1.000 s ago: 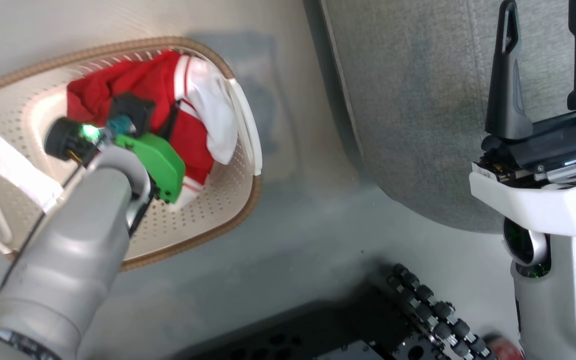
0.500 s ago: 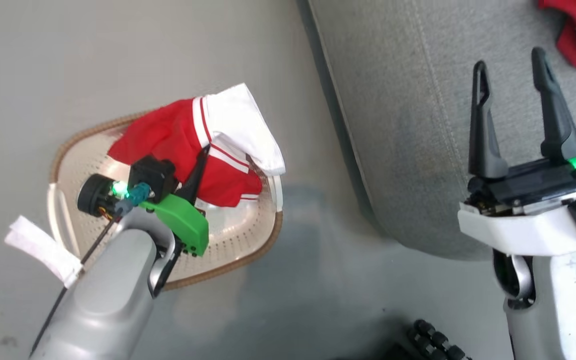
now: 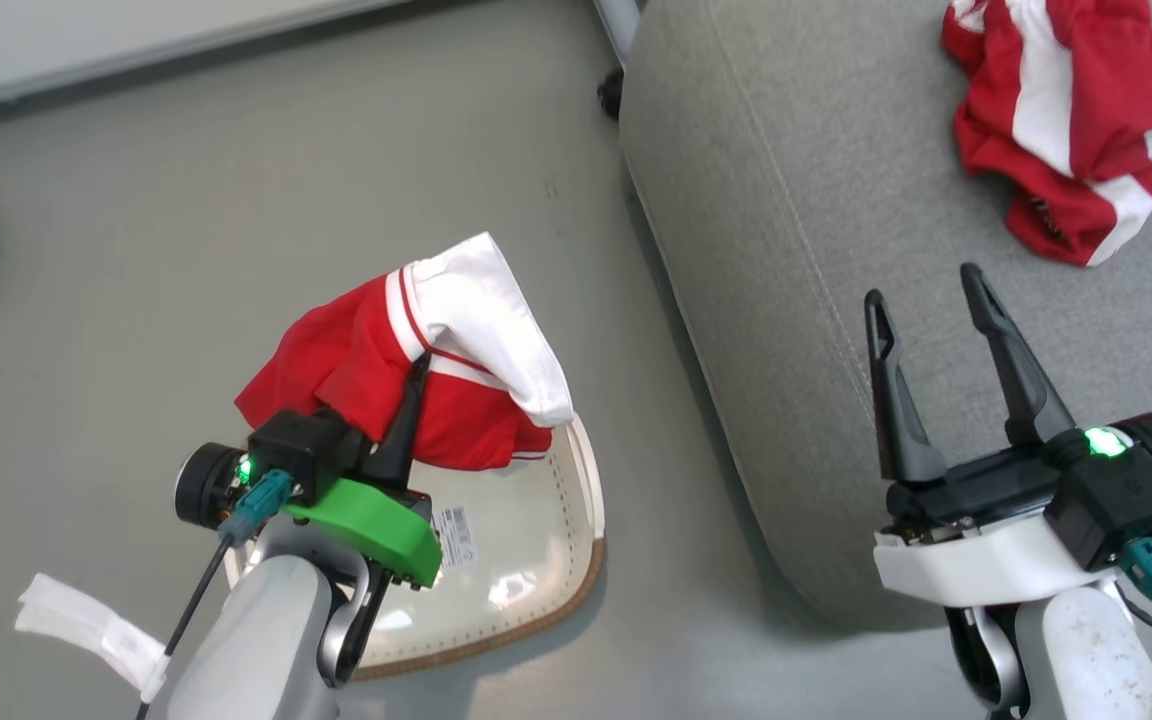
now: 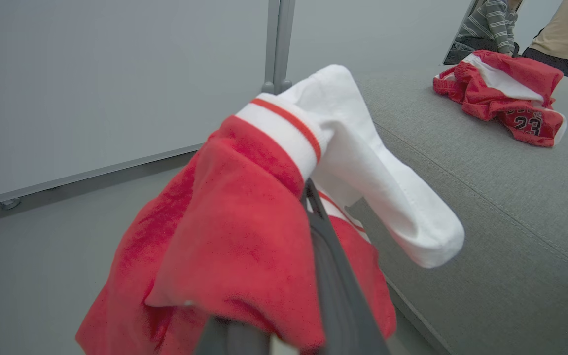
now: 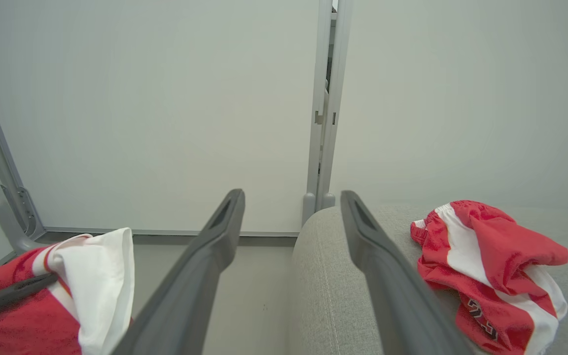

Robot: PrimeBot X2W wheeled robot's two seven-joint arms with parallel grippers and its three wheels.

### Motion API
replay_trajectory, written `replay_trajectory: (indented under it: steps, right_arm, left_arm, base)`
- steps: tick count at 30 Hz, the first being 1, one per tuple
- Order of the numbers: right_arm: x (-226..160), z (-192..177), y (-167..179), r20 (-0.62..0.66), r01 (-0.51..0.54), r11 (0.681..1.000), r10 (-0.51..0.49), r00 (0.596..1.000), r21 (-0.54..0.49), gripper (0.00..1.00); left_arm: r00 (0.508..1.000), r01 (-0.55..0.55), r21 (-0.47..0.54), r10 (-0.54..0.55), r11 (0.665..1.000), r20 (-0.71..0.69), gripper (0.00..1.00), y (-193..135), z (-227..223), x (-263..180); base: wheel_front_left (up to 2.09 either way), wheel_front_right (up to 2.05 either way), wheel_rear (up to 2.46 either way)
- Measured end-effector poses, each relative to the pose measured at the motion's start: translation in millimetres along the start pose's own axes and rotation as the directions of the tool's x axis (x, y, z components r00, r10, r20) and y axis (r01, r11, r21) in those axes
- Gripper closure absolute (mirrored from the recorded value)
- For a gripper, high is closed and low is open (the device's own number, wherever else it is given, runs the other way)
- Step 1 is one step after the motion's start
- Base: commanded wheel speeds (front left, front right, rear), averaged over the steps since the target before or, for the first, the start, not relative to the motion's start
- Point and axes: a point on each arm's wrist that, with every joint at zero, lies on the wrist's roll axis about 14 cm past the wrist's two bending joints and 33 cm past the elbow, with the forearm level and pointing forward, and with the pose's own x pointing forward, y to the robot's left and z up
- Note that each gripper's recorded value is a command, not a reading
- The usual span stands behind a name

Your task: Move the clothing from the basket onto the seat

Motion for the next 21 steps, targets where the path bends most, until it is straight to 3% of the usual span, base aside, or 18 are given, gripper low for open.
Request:
replay_trajectory:
  steps: [8, 14, 21]
  right_arm:
    - [-24.1, 30.5, 15.3, 0.062, -0.036, 0.999, 0.035, 0.997, 0.021, 0.00]
    - [-41.7, 44.4, 28.5, 0.092, -0.070, 0.997, 0.065, 0.994, 0.045, 0.00]
    - [-50.6, 52.2, 46.3, 0.113, -0.122, 0.989, 0.112, 0.987, 0.084, 0.00]
  left_arm:
    - [0.976, -0.051, 0.032, 0.043, 0.998, 0.212, 1.00, -13.1, 73.1, -32.6]
    - [0.953, -0.073, 0.039, 0.058, 0.997, 0.298, 1.00, -24.8, 99.4, -59.8]
    - [0.935, -0.037, 0.087, 0.003, 0.996, 0.355, 1.00, -47.4, 119.0, -73.3]
  base:
    - [0.00, 0.00, 0.00]
    - [0.00, 0.00, 0.00]
    - [0.00, 0.00, 0.00]
